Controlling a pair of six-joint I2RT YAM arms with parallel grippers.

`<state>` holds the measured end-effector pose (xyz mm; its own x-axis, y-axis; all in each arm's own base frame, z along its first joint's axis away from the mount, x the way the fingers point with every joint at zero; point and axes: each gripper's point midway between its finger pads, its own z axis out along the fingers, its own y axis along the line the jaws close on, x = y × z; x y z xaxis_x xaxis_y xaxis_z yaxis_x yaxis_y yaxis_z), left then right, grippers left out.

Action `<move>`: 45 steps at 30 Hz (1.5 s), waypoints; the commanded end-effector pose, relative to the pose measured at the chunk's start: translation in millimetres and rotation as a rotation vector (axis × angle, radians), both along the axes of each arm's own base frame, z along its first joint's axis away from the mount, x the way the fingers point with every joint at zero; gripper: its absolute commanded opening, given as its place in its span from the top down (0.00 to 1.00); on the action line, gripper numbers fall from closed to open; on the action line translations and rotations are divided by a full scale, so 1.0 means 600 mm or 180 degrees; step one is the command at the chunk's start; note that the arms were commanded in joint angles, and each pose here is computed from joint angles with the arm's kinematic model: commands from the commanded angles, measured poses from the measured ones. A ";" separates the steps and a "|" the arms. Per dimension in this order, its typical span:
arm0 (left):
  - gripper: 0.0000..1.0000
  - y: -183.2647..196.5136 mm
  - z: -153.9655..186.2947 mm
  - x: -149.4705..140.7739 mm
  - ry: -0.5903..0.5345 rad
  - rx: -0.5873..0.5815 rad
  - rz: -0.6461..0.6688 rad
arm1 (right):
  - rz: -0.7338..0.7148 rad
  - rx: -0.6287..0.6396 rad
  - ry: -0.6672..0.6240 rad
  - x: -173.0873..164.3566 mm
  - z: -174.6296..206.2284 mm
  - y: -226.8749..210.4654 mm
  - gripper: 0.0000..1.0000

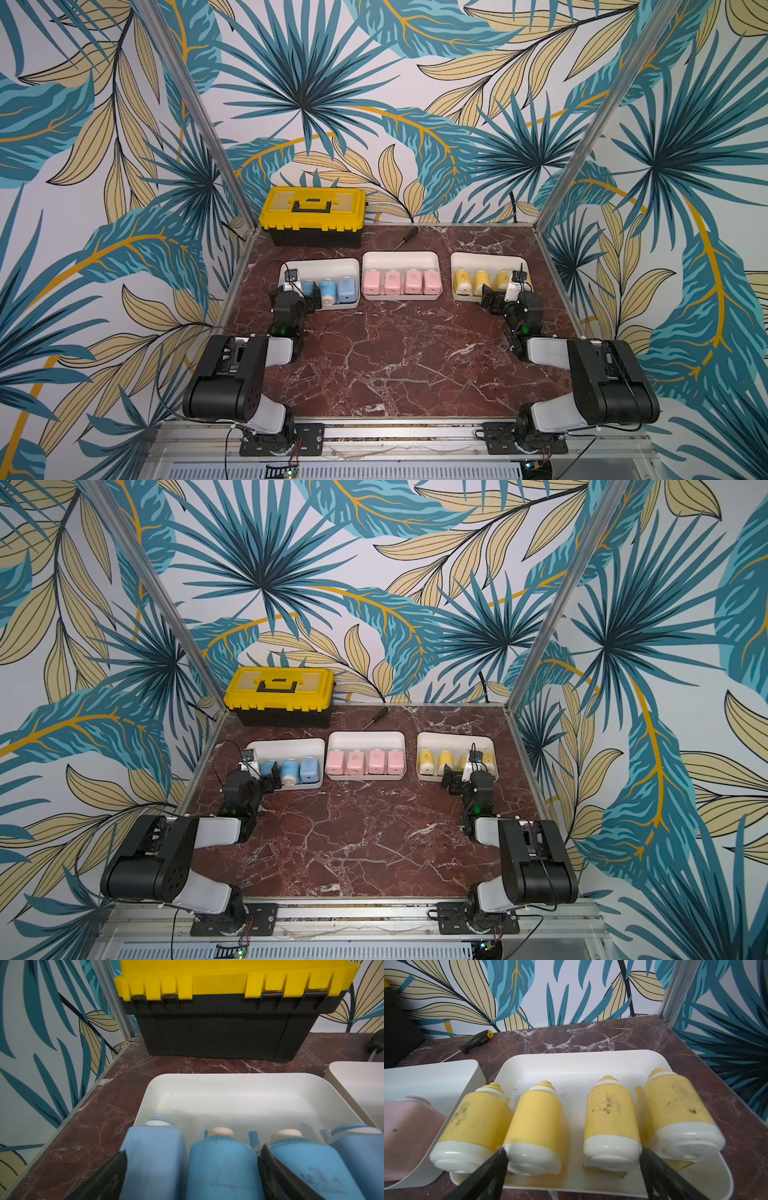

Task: Place the pencil sharpeners by color into the storage box
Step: Reset both arms

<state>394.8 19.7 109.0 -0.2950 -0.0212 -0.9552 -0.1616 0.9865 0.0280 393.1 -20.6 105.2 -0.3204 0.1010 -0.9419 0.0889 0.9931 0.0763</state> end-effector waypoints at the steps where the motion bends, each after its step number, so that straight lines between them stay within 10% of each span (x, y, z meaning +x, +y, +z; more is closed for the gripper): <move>1: 0.01 0.003 0.011 0.008 -0.0075 0.0011 -0.0009 | 0.0060 -0.0026 -0.0061 0.007 0.009 0.004 0.01; 45: 0.01 0.004 0.011 0.008 -0.0078 0.0005 -0.0006 | 0.0056 -0.0077 -0.0010 0.010 0.007 0.008 0.01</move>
